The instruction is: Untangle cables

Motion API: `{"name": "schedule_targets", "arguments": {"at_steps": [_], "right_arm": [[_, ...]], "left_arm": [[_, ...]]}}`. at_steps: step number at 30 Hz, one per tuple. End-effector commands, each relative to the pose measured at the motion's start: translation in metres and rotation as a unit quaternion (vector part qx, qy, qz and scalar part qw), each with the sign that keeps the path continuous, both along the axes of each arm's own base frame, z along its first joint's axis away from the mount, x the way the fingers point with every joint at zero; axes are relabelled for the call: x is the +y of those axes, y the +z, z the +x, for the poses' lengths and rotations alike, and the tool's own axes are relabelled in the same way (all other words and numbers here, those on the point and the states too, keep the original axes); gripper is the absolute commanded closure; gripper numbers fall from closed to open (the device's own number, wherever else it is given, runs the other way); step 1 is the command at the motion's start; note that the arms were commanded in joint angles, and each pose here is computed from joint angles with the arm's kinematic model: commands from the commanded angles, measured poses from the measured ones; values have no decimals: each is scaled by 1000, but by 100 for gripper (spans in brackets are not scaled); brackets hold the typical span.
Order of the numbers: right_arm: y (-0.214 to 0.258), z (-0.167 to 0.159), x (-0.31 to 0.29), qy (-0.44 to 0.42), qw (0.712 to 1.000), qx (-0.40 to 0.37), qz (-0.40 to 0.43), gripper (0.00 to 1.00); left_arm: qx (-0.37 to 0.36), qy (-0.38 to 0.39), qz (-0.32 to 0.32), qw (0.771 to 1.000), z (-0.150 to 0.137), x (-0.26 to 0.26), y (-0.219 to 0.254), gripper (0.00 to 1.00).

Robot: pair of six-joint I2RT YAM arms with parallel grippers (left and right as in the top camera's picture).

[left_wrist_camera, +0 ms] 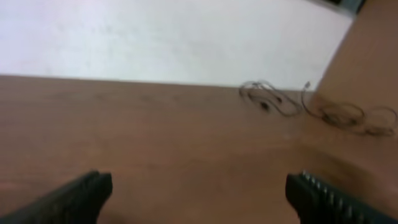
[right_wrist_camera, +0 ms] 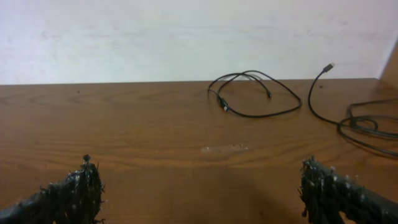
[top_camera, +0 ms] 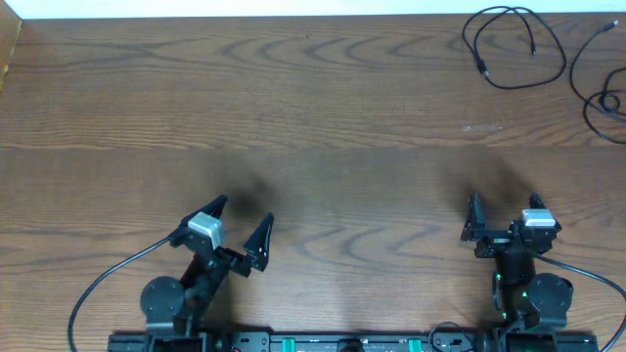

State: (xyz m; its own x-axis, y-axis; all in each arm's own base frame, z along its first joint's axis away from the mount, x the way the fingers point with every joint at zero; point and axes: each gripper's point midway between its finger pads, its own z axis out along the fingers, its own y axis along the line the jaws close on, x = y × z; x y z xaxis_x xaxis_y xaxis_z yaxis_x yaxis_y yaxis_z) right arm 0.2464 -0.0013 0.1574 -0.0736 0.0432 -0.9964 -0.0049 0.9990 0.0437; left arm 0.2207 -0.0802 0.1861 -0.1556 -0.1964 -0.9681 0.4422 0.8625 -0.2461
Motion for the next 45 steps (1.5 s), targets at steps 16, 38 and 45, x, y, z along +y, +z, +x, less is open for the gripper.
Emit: {"name": "schedule_targets", "arguments": {"at_steps": [16,38,45], "right_arm": [[0,0,-1,-3,1000,0,-6,1],[-1,0,-1,-3,1000,0,-6,1],[0,0,-1,-3,1000,0,-6,1]], "left_arm": [[40,249,65,965,23,85,-50,4],[18,208,136,968,23,72,-49,4],[18,216,136,967,23,75,-48,4]]}}
